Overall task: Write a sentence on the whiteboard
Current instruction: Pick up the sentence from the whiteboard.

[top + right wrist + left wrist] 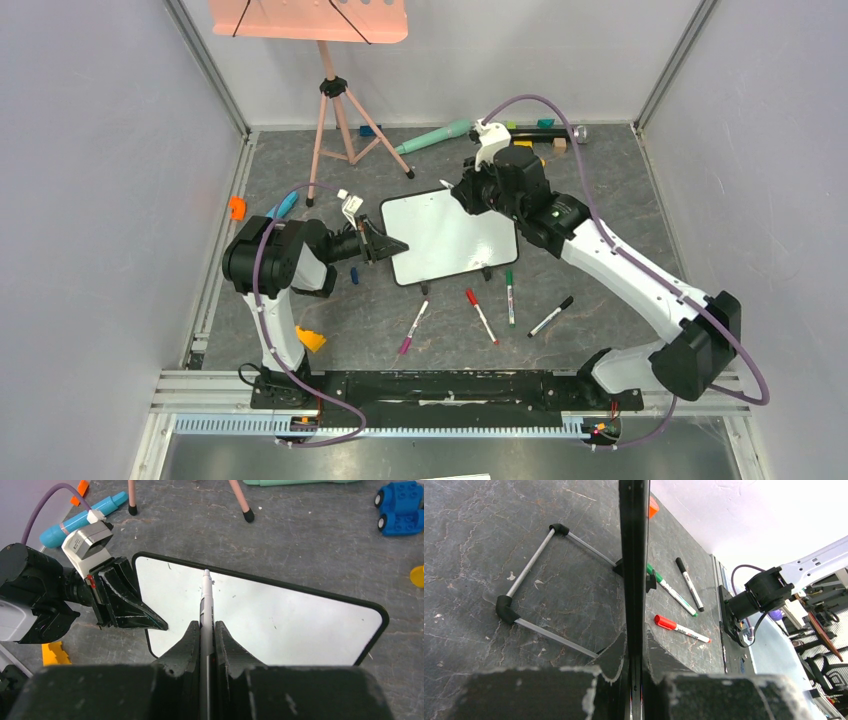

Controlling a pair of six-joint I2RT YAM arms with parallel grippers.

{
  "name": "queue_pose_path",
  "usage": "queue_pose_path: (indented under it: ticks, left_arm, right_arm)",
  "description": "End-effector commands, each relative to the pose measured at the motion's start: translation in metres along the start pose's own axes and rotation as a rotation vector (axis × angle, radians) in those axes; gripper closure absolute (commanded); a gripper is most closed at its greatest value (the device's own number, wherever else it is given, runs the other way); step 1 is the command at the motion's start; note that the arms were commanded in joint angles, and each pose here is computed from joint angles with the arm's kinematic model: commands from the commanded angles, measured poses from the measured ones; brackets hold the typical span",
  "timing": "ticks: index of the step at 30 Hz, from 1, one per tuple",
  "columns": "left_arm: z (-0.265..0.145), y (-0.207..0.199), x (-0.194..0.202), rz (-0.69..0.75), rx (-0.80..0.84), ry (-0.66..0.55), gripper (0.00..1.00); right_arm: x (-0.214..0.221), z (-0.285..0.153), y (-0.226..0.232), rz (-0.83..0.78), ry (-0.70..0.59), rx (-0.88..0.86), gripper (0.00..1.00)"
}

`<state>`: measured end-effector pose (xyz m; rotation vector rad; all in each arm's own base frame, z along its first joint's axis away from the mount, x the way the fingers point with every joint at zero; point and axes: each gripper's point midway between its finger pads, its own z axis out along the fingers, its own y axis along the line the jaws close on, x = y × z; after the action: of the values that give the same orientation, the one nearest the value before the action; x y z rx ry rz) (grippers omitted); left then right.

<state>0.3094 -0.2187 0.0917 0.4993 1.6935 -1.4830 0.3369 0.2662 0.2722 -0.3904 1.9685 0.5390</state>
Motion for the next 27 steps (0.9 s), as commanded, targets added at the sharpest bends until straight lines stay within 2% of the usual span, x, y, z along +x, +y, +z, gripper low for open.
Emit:
queue_pose_path:
  ticks: [1,27]
  left_arm:
    - [-0.002,0.011,-0.001,0.091,-0.041,-0.033,0.98]
    - [-0.001,0.012,-0.001,0.079,-0.038,-0.03,0.98]
  right_arm:
    - [-0.037,0.006,0.018,-0.043,-0.097,-0.042,1.0]
    - [0.002,0.025,0.06,-0.077,0.004,-0.197,1.0]
